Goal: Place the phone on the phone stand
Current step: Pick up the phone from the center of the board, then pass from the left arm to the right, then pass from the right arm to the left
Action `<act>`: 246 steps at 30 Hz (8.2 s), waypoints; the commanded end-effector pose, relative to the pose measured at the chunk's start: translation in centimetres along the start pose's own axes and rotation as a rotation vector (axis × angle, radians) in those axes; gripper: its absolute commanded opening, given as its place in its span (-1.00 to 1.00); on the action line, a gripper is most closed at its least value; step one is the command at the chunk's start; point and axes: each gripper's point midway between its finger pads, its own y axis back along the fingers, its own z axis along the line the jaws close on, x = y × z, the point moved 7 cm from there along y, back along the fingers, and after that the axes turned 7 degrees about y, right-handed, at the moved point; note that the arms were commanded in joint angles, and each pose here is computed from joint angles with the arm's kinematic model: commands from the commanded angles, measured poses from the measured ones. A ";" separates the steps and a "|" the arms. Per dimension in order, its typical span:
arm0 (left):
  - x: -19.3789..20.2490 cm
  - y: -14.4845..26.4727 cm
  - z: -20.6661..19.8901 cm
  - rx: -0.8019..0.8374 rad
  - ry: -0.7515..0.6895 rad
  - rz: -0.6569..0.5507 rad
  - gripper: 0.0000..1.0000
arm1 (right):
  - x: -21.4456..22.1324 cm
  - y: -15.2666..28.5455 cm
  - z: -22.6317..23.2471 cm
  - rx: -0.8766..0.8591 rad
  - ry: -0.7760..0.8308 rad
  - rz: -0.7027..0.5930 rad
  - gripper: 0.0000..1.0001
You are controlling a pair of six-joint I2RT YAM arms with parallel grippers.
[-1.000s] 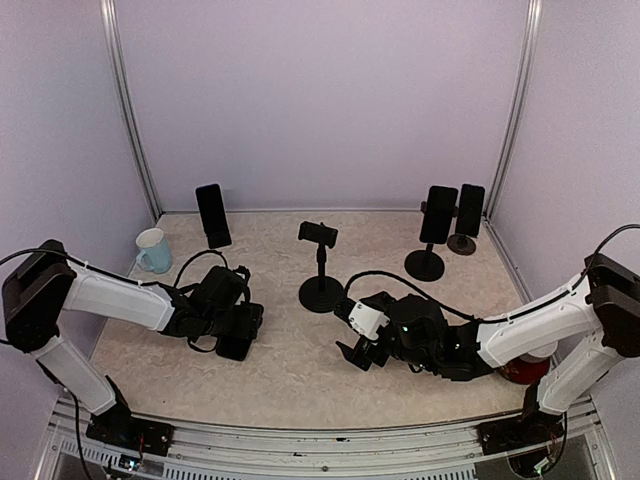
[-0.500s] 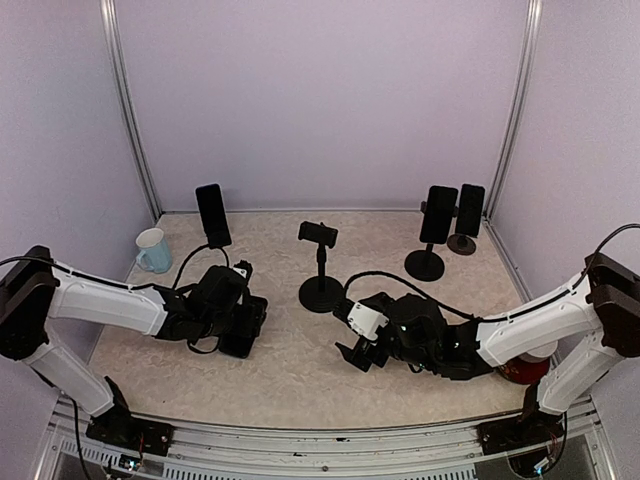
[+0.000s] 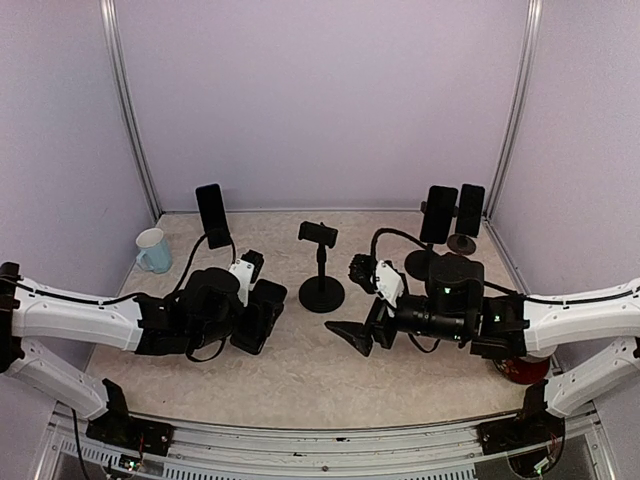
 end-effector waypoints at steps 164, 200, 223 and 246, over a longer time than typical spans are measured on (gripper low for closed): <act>-1.5 6.3 -8.8 0.090 -0.193 -0.397 0.97 | -2.1 -3.4 -2.4 -0.421 -0.533 -0.047 -1.00; -7.5 5.6 -4.1 0.127 -0.119 -0.429 0.98 | -8.5 -0.3 -7.6 -0.212 -0.097 -0.082 -1.00; -11.3 5.5 -6.1 0.840 -0.378 -0.311 0.65 | -12.7 -0.9 -9.1 -0.597 -0.099 -0.113 -1.00; -11.2 6.9 -6.8 0.989 -0.342 -0.341 -1.00 | -11.8 -1.7 -9.2 -0.525 -0.212 -0.286 0.24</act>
